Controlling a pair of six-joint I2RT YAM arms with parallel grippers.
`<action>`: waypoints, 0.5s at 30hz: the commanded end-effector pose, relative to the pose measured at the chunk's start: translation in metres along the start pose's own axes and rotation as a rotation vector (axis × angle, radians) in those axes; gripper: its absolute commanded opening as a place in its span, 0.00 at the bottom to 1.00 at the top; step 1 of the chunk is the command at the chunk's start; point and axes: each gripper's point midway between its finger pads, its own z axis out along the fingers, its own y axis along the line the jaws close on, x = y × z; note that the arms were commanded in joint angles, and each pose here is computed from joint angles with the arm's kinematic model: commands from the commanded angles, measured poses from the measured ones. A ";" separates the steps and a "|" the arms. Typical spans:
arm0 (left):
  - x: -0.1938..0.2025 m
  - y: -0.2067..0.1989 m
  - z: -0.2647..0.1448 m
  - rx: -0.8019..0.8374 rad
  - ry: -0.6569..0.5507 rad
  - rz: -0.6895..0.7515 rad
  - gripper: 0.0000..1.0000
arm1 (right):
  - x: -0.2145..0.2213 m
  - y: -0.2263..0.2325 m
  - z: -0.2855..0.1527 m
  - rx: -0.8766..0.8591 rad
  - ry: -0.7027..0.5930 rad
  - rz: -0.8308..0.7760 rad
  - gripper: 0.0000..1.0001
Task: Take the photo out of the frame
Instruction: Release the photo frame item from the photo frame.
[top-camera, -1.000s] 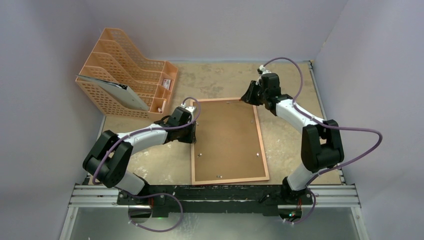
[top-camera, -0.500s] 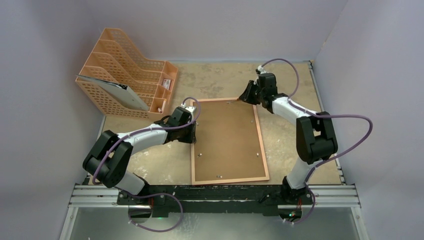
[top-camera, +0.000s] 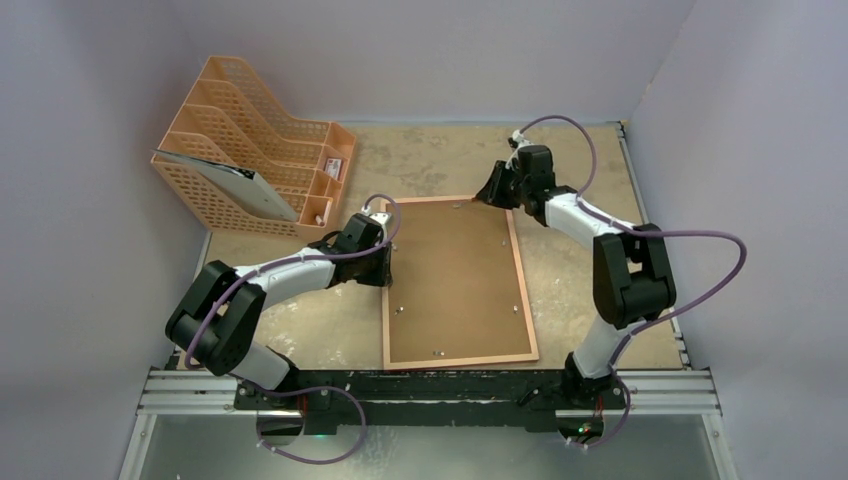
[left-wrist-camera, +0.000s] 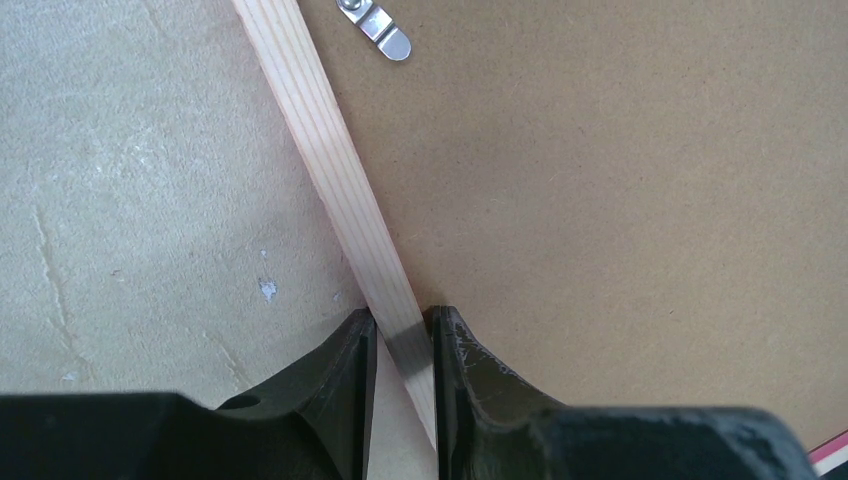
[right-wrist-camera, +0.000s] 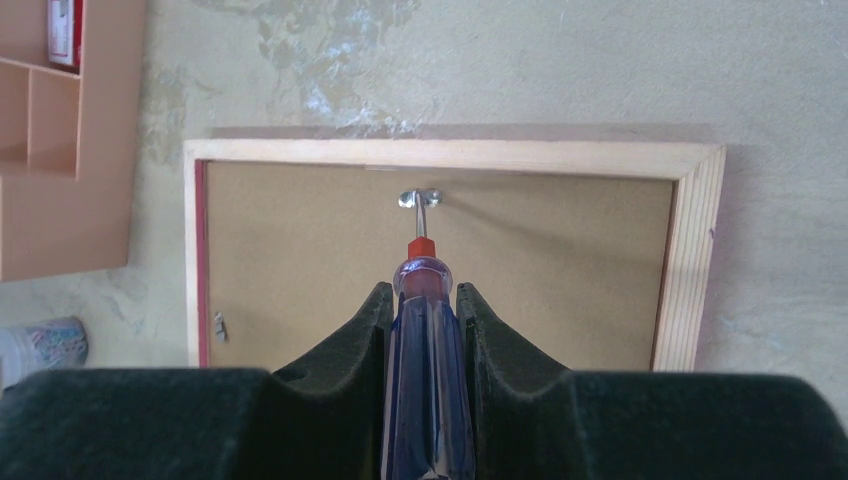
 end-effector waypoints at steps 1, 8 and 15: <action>0.003 -0.008 0.004 0.020 0.003 -0.018 0.00 | -0.023 0.018 -0.038 -0.014 -0.066 -0.034 0.00; -0.019 -0.008 0.009 -0.001 -0.045 -0.062 0.00 | -0.040 0.005 -0.081 0.110 -0.211 0.016 0.00; -0.023 0.002 0.006 -0.058 -0.040 -0.059 0.06 | -0.033 -0.030 -0.129 0.252 -0.360 0.145 0.00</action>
